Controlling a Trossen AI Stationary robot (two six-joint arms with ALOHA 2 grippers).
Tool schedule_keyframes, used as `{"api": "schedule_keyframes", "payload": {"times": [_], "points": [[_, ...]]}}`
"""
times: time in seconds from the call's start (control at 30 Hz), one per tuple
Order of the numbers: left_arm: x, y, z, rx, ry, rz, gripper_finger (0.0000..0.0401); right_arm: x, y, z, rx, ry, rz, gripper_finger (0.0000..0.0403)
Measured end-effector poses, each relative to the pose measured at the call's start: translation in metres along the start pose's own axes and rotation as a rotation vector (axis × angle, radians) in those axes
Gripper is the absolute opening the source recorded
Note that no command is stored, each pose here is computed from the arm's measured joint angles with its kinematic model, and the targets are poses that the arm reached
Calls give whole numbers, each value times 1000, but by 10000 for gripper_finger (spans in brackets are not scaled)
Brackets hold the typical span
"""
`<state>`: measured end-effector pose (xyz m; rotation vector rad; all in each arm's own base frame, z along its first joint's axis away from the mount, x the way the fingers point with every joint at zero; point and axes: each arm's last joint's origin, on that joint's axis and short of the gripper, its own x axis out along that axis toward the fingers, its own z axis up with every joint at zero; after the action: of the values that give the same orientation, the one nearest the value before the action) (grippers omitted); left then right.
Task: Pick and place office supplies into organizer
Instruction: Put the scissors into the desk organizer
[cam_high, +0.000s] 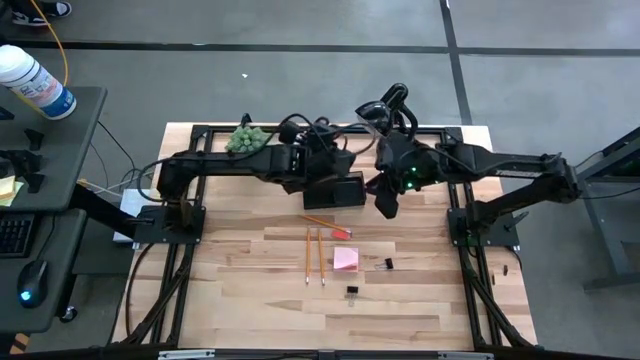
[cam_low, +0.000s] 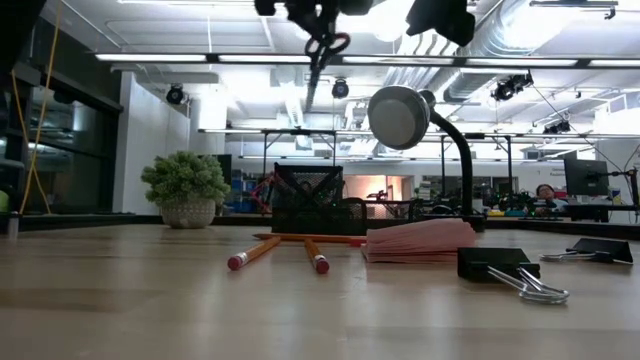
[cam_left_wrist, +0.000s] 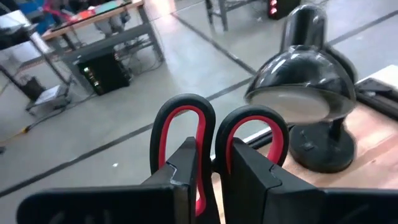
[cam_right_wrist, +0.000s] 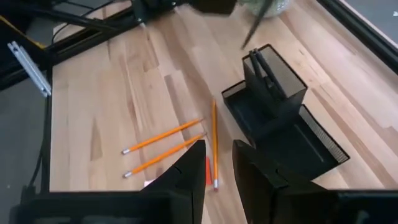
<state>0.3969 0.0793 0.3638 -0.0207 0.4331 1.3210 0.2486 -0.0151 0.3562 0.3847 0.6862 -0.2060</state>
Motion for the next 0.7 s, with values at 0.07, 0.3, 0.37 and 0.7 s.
{"api": "schedule_keyframes", "payload": {"times": [0.07, 0.3, 0.37, 0.7], "points": [[2, -7, 1, -2, -16, -9, 49, -1, 3, -2, -5, 4, 10, 74], [22, -12, -9, 51, 18, 21, 59, -4, 13, -6, 18, 15, 37, 74], [27, -16, -12, 49, 21, 25, 60, -4, 15, -8, 16, 20, 44, 74], [36, -26, -15, 79, 8, 18, 58, -5, 27, -14, 7, 39, 78, 74]]}}
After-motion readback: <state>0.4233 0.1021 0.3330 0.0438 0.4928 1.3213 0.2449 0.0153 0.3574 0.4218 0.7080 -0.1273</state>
